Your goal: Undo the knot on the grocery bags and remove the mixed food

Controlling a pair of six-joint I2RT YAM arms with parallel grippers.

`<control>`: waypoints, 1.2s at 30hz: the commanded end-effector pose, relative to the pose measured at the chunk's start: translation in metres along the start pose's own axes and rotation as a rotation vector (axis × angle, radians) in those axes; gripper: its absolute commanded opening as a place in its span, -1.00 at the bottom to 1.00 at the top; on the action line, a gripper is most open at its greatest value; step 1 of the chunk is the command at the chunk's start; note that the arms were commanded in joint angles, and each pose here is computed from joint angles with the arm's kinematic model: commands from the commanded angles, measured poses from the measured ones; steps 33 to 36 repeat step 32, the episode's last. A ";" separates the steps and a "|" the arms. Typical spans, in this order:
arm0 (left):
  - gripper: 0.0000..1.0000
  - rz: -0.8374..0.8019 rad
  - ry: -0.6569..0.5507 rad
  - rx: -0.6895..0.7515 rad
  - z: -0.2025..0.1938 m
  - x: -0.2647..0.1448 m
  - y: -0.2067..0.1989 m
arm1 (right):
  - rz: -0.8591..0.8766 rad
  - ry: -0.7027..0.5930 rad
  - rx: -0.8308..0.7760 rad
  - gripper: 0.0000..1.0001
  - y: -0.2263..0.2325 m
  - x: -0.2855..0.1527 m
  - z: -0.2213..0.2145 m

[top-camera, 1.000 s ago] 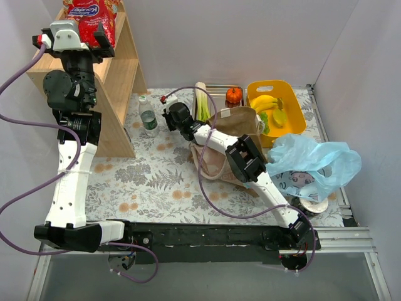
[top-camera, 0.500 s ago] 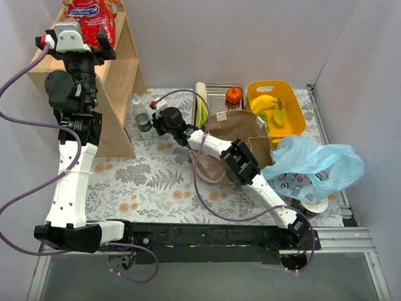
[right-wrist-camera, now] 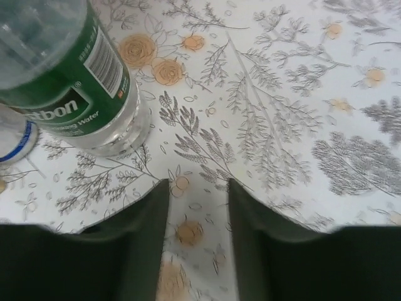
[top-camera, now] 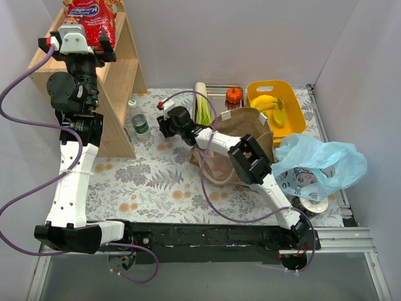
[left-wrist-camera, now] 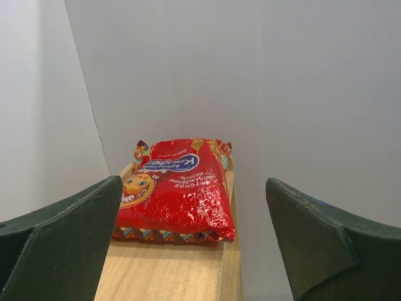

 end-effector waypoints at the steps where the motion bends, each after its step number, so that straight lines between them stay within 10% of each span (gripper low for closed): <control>1: 0.96 -0.045 0.013 0.069 -0.008 -0.010 0.000 | 0.074 -0.271 -0.190 0.36 -0.003 -0.098 0.148; 8: 0.96 -0.377 0.188 -0.081 -0.034 -0.031 -0.044 | 0.206 -0.193 -0.405 0.68 -0.005 -0.219 0.199; 18: 0.96 -0.817 0.443 -0.400 -0.078 -0.065 -0.105 | -0.447 0.058 -0.273 0.86 -0.074 -0.351 0.189; 36: 0.96 -0.950 0.502 -0.467 -0.102 -0.055 -0.126 | -0.510 -0.075 -0.225 0.96 -0.077 -0.413 0.191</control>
Point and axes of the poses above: each gripper's point midway between its finger pads, its own x axis out along the fingers, its own y axis along the line the jaws close on, z = x × y, the point moved 6 cm from there along -x, back along the fingers, and after that the axes turned 3 degrees about -x, right-handed, at the moved point
